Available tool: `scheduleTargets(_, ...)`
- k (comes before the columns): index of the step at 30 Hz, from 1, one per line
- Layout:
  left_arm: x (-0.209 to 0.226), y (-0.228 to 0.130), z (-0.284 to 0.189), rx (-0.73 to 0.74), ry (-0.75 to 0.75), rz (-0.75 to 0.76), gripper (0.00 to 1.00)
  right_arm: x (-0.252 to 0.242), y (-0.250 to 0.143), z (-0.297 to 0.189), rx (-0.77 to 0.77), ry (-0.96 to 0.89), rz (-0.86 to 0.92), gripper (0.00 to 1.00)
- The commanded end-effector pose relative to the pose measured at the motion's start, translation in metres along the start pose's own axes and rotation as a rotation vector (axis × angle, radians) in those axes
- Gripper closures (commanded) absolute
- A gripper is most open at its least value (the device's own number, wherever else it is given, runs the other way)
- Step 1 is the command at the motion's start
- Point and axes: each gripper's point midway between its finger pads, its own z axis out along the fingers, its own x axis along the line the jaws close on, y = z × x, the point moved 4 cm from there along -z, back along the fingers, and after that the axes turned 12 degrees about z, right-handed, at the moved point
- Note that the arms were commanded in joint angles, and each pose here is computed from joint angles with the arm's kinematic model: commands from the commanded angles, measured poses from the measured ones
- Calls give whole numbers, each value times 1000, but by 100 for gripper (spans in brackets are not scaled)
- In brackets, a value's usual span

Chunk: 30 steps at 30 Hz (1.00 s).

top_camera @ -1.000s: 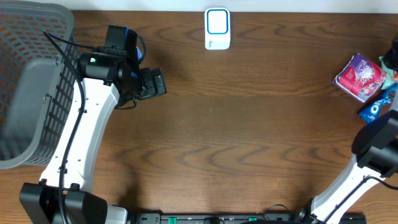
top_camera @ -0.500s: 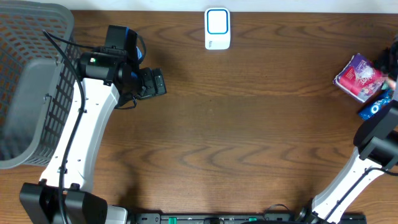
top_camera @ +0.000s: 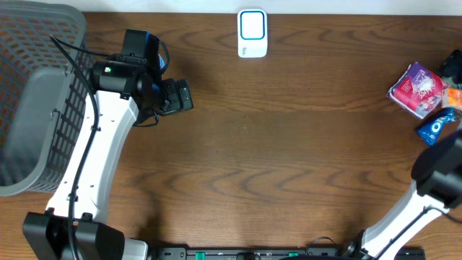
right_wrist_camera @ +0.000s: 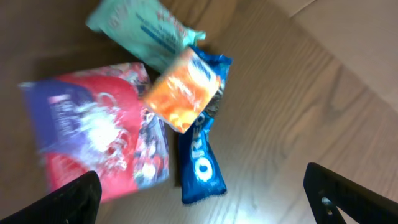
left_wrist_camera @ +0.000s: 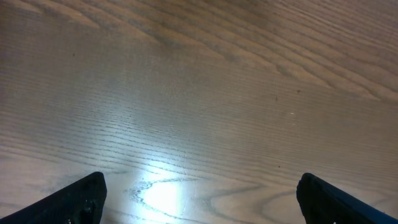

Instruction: Scan the item barcode

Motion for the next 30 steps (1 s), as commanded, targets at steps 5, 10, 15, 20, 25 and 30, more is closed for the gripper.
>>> scheduleTargets(5,3,1,0,-1,11,2,2,-15,-6,-110,26,312,56,1)
scheduleTargets(10,3,1,0,0,11,2,2,-29,-39,-156,132,409,22,1)
scheduleTargets(15,3,1,0,-1,11,2,2,-38,-70,-200,144,445,-81,1)
scheduleTargets(20,3,1,0,-1,11,2,2,-34,-102,-249,99,541,-219,1)
scheduleTargets(25,3,1,0,0,11,2,2,-30,-142,-295,72,653,-372,1)
scheduleTargets(30,3,1,0,-1,11,2,2,-34,-187,-327,53,752,-546,1)
